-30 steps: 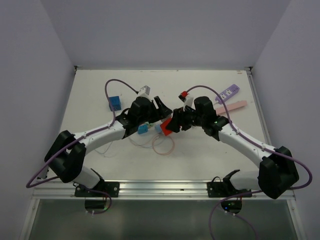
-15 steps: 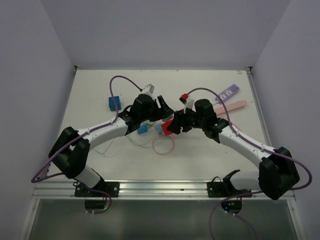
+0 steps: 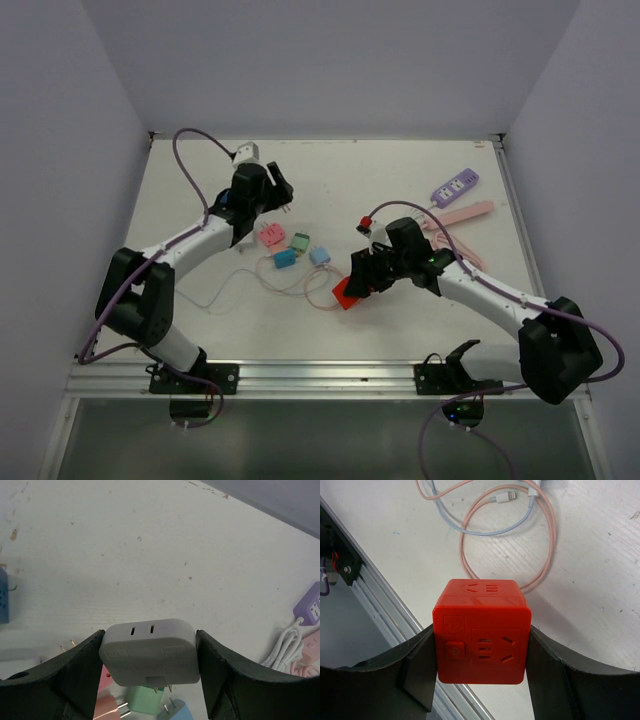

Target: Pull the plug off the socket

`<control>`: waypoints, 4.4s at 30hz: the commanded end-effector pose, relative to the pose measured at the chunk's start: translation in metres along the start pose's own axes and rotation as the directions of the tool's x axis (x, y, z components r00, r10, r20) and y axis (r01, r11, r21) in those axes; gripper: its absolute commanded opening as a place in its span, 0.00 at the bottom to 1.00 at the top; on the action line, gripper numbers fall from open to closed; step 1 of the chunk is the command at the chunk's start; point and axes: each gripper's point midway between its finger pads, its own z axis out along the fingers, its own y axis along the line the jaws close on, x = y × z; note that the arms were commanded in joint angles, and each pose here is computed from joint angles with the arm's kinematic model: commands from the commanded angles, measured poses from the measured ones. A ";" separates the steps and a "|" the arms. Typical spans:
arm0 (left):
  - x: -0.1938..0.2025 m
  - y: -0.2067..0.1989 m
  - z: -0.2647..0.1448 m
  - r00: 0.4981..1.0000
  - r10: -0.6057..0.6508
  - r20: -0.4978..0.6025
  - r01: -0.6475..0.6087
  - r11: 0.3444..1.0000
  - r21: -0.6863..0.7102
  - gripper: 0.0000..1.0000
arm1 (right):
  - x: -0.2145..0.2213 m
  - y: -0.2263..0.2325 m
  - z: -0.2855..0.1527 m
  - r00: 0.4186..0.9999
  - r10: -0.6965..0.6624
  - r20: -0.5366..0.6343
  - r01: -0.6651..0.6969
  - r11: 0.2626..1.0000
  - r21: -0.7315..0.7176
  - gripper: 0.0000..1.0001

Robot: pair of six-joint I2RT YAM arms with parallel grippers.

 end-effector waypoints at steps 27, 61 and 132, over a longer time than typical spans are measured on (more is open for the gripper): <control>0.086 0.176 -0.101 0.933 0.098 -0.346 -0.226 0.908 -0.353 0.51 | -0.215 -0.127 -0.013 0.692 0.373 0.618 -0.481 0.877 0.010 0.00; 0.012 0.120 -0.122 0.963 0.185 -0.194 -0.227 0.948 -0.224 1.00 | -0.200 -0.249 -0.033 0.629 0.407 0.663 -0.696 0.674 0.247 0.90; -0.103 0.150 -0.369 0.805 0.123 0.580 0.110 0.931 -0.349 1.00 | -0.054 -0.019 -0.344 0.522 -0.312 0.794 -0.431 0.707 0.561 0.99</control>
